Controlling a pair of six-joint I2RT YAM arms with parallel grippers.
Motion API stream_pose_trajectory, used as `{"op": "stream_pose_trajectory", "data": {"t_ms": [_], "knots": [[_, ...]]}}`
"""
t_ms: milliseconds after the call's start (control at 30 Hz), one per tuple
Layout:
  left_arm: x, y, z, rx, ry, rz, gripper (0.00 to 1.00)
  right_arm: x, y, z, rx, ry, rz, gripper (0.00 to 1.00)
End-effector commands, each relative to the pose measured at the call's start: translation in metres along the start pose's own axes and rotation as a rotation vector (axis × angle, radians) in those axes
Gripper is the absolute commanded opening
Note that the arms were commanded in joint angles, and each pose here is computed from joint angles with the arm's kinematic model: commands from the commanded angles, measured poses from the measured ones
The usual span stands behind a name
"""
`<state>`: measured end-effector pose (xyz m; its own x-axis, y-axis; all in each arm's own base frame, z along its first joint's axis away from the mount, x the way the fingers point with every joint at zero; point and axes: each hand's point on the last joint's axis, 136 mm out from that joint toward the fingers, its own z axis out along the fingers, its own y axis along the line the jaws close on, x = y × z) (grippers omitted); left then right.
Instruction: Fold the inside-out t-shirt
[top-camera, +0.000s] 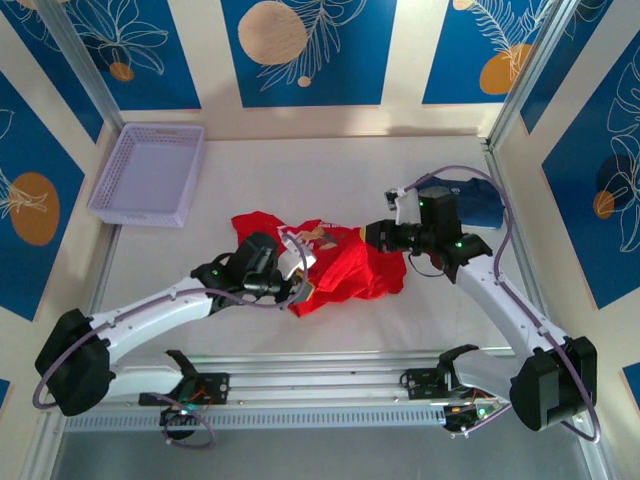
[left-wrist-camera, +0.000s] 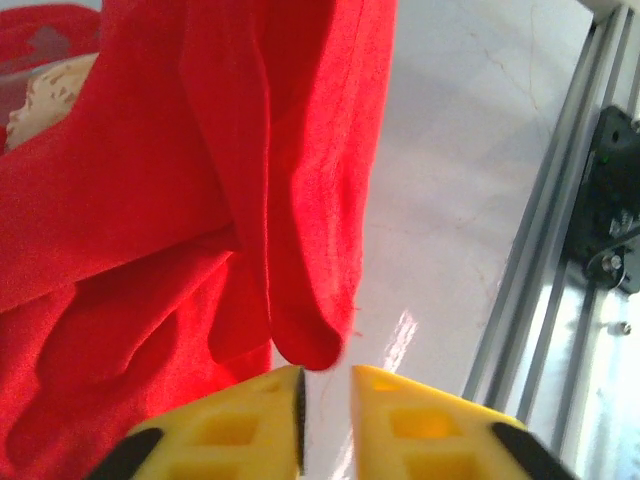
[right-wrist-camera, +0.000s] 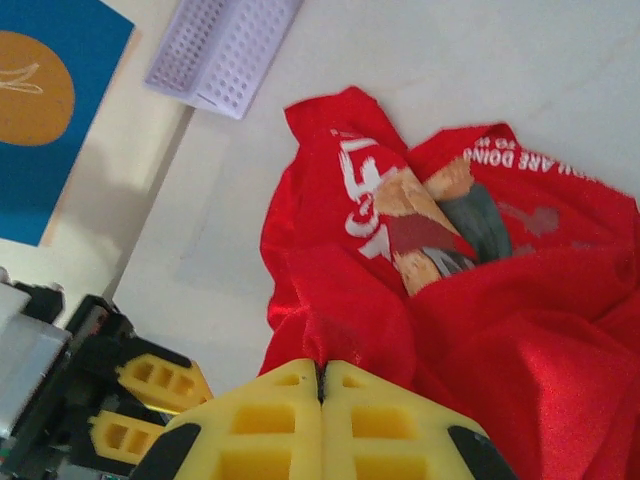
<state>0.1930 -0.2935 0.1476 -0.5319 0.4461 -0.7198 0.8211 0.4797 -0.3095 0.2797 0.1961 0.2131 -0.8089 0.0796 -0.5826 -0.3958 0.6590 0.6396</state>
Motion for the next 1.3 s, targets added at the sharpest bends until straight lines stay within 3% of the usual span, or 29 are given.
{"op": "stream_pose_trajectory", "data": {"t_ms": [0, 133, 400, 633, 800, 933, 1267], "knots": [[-0.019, -0.015, -0.012, 0.045, -0.066, 0.043, 0.27, 0.009, 0.001, -0.002, -0.019, 0.016, 0.026, 0.00], [-0.025, -0.008, -0.019, -0.008, -0.117, 0.018, 0.42, 0.006, 0.003, -0.003, -0.028, 0.005, 0.024, 0.00], [-0.010, 0.035, 0.004, -0.204, -0.029, -0.093, 0.59, 0.000, 0.009, -0.003, -0.037, -0.004, 0.010, 0.00], [-0.009, 0.013, 0.032, -0.005, -0.002, -0.198, 0.68, -0.002, 0.009, -0.004, -0.032, -0.009, 0.005, 0.00], [-0.014, 0.007, 0.045, 0.058, -0.007, -0.225, 0.70, -0.002, 0.011, -0.003, -0.036, -0.005, 0.003, 0.00], [-0.024, 0.003, 0.053, 0.100, -0.020, -0.231, 0.67, -0.002, 0.011, -0.003, -0.035, -0.008, -0.001, 0.00], [-0.027, -0.002, 0.055, 0.133, 0.003, -0.233, 0.30, -0.004, 0.009, -0.004, -0.024, -0.012, -0.010, 0.00]]}}
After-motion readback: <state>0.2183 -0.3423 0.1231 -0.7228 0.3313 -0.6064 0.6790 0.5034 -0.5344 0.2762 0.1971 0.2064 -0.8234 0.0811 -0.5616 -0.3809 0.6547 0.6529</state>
